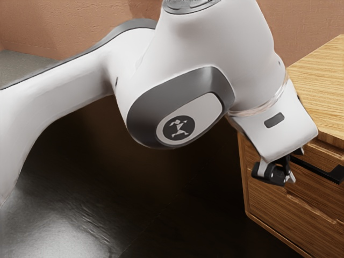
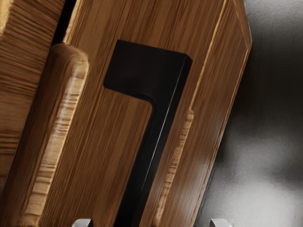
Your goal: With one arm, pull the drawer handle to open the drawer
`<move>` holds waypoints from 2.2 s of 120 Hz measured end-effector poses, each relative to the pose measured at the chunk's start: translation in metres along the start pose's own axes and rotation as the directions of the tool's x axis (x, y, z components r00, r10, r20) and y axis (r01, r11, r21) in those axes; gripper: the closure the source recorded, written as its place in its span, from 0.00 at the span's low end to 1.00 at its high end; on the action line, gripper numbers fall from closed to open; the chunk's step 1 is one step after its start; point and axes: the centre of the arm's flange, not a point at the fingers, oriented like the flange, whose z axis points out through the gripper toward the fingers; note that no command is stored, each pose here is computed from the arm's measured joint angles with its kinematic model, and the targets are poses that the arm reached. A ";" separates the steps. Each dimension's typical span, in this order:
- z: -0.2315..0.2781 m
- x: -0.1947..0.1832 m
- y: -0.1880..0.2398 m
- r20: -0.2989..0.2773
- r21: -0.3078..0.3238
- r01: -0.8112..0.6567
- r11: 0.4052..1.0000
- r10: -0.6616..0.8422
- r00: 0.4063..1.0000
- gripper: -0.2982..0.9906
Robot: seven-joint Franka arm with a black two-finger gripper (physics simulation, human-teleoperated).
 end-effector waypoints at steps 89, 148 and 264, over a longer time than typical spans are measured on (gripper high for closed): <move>-0.009 -0.007 0.045 0.006 0.054 0.001 0.999 -0.002 1.000 0.84; -0.028 -0.018 0.097 -0.007 0.040 -0.008 0.999 0.009 1.000 0.81; -0.066 -0.032 0.182 0.024 0.096 -0.027 0.995 0.025 0.999 0.80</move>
